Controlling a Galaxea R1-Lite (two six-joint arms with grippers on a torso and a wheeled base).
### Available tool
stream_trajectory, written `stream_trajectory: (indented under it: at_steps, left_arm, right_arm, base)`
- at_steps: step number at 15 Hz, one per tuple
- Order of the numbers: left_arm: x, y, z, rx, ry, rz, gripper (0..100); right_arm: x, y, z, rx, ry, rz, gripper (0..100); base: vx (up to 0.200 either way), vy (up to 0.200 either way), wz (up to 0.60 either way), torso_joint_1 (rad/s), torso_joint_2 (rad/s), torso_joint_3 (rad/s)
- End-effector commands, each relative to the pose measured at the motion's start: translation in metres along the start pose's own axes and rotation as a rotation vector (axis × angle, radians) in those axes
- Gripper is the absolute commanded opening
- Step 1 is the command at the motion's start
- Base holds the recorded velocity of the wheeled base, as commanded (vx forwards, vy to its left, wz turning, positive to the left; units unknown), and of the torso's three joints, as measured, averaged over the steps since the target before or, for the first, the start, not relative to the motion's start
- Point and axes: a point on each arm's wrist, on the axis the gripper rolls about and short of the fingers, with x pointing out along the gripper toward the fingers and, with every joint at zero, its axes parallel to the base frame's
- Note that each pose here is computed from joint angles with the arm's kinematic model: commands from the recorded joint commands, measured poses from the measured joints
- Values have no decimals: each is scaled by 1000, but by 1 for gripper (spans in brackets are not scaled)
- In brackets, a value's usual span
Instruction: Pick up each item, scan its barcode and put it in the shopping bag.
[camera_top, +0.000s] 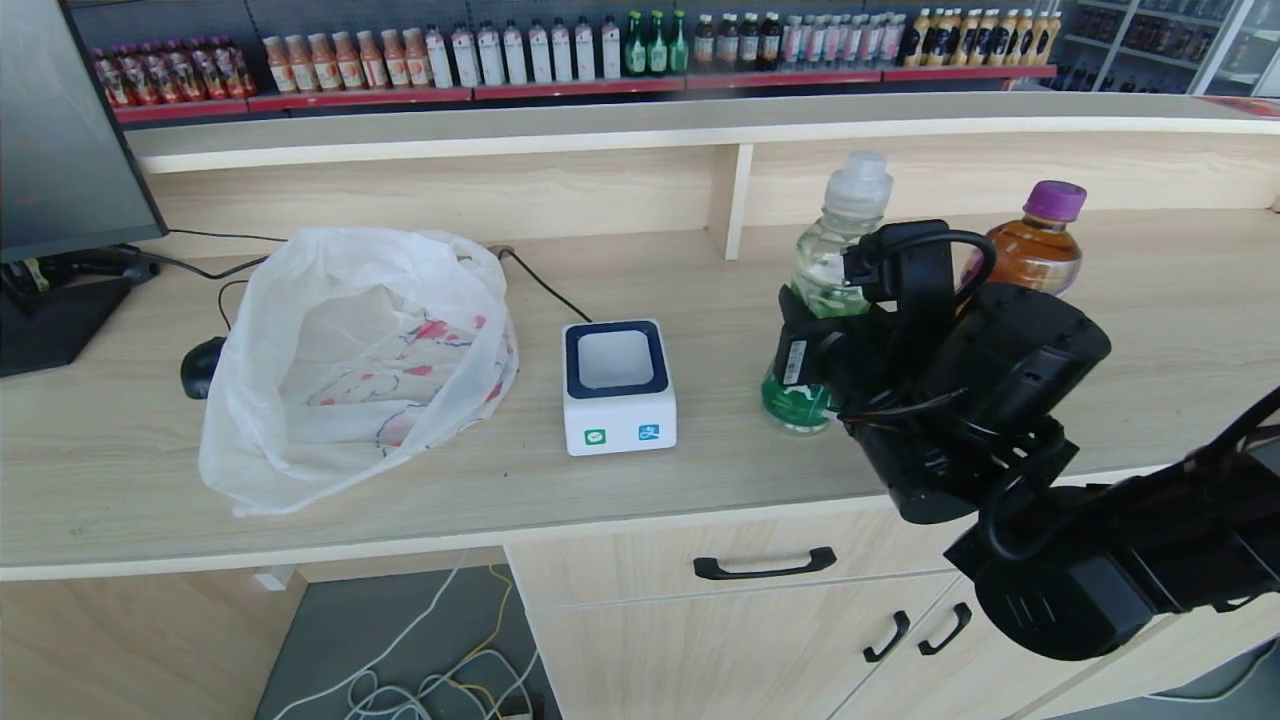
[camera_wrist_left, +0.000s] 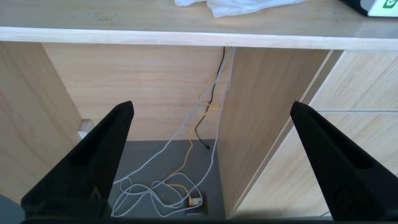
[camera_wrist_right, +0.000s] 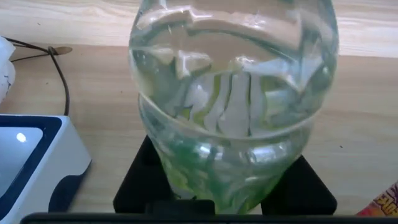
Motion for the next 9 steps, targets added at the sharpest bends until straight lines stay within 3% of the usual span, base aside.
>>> stream_trajectory:
  at_steps: [1, 9]
  left_arm:
    - [0, 0, 0, 0, 0, 0, 100]
    - [0, 0, 0, 0, 0, 0, 100]
  right_arm:
    - [0, 0, 4, 10, -20, 1, 0]
    - [3, 0, 13, 31, -56, -7, 0]
  base:
    - [0, 0, 0, 0, 0, 0]
    - [0, 0, 0, 0, 0, 0]
